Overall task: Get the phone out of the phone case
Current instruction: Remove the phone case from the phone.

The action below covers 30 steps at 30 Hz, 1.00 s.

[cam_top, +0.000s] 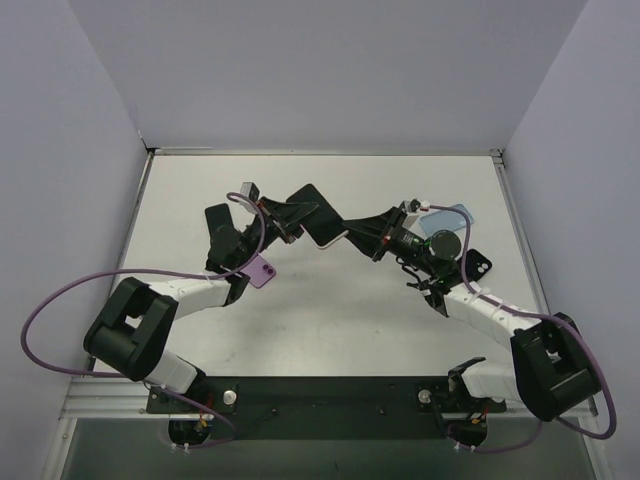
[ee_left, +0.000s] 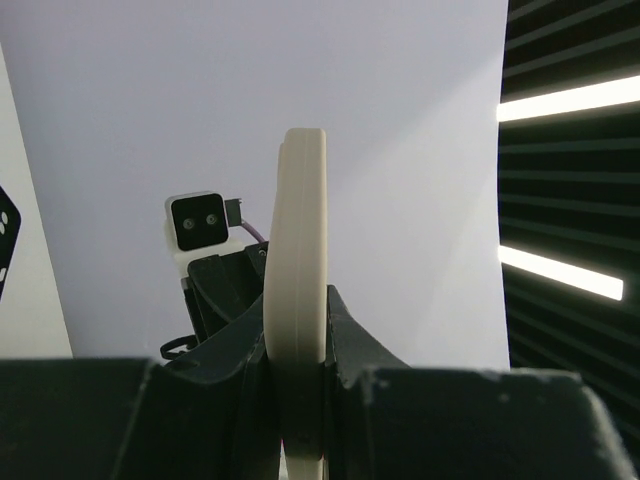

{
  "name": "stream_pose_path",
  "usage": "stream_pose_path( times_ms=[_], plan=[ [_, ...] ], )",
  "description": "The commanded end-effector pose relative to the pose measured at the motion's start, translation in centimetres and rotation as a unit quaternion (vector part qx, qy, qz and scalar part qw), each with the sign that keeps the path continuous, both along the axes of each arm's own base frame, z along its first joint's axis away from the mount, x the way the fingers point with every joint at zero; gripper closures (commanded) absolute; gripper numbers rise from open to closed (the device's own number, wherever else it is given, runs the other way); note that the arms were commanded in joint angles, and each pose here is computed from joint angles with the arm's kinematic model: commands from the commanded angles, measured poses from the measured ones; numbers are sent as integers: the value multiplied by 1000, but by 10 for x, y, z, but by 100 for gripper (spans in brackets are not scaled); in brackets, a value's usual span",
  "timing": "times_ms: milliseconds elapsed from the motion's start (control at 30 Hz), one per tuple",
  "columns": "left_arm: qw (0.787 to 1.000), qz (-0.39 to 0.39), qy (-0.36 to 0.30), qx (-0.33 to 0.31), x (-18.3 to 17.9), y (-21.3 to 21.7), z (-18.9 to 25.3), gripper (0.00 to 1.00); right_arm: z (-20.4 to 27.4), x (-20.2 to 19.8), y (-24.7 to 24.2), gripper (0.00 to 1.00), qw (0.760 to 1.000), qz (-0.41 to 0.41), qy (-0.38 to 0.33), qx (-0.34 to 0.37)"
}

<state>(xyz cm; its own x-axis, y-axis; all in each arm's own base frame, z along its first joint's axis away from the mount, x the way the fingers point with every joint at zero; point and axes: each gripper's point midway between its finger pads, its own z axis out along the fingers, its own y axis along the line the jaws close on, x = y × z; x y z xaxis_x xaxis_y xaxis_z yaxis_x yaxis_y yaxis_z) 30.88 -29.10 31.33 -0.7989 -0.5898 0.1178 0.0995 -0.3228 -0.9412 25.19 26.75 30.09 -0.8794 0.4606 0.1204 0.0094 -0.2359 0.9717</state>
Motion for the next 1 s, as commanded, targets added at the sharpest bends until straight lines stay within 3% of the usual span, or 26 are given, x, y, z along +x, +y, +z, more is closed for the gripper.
stream_pose_path(
  times_ms=[0, 500, 733, 967],
  plan=[
    [958, -23, -240, -156, -79, 36, 136, 100, 54, -12, -8, 100, 991, 8, -56, 125],
    [923, -11, -327, -201, -111, 60, 210, 100, 103, -1, 11, 100, 976, 33, -25, 212],
    [904, -3, -360, -233, -121, 72, 229, 100, 141, 3, 16, 100, 962, 29, -26, 270],
    [891, 4, -386, -239, -134, 79, 243, 100, 144, 6, 24, 100, 958, 26, -15, 285]
  ],
)
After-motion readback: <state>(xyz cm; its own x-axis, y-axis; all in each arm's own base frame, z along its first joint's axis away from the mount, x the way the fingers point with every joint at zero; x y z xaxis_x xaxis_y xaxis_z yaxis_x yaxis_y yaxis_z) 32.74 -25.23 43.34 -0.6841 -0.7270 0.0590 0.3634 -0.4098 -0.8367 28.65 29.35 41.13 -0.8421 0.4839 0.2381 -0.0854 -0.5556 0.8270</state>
